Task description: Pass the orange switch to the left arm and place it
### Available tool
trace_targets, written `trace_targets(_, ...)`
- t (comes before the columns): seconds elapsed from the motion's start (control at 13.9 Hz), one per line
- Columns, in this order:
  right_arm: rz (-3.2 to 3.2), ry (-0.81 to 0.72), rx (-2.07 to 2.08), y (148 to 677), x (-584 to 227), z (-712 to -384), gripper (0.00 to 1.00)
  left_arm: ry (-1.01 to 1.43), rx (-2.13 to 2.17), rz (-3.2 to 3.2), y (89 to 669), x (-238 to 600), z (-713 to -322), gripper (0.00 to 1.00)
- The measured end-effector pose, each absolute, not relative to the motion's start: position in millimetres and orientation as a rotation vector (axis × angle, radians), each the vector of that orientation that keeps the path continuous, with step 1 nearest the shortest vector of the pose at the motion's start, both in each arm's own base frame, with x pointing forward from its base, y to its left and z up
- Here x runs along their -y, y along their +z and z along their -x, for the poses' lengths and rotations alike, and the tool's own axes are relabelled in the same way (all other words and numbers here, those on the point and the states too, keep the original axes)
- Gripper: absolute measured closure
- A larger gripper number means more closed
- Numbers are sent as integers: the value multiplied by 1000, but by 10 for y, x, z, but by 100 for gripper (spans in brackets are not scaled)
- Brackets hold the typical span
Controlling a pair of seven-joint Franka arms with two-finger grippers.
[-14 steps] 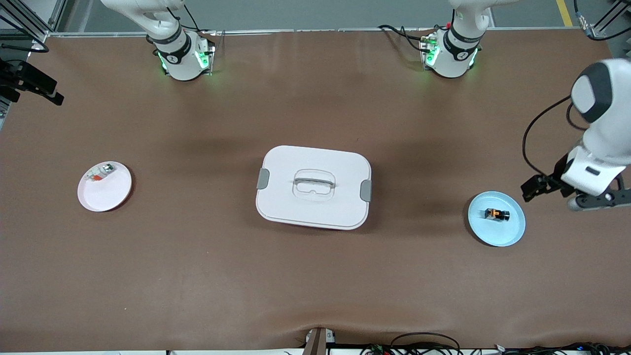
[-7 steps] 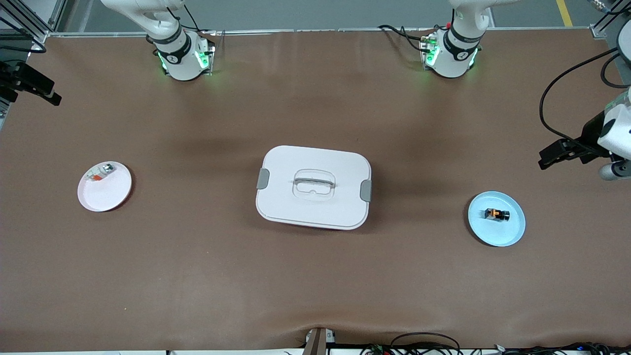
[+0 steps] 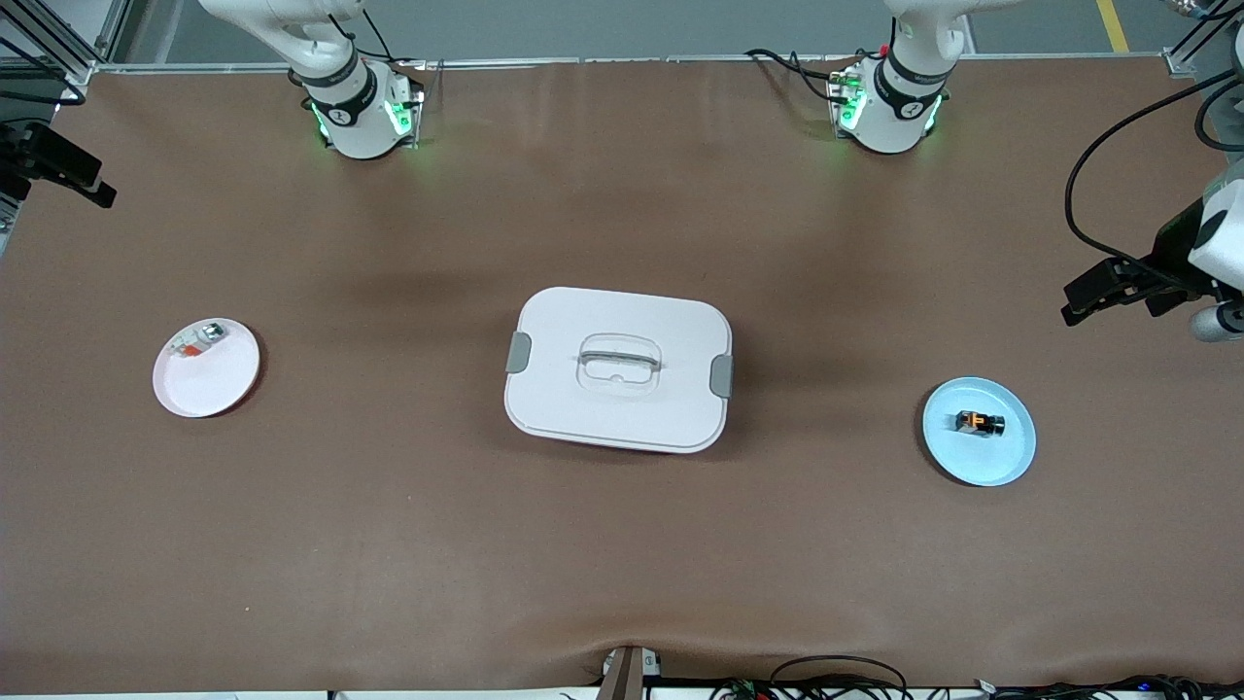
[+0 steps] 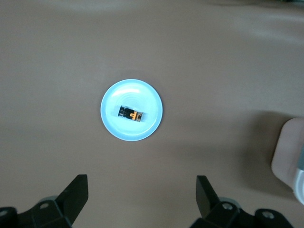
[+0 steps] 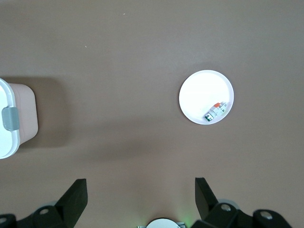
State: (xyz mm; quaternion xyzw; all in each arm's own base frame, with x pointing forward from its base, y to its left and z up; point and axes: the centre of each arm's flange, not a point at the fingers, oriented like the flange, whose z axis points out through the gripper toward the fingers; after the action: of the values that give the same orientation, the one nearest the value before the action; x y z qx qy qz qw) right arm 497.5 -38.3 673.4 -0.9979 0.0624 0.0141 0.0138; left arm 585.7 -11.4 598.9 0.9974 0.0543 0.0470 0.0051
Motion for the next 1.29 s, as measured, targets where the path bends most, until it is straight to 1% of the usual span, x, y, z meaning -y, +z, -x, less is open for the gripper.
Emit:
trace_targets(0.72,3109,50,-179,6723,340,-4976,0,133,-162,-3121,5992,147,-5876,0)
trace_targets(1.29,3113,83,-172,6690,325,-4958,0,133,-166,-3121,5987,131,-5890,0)
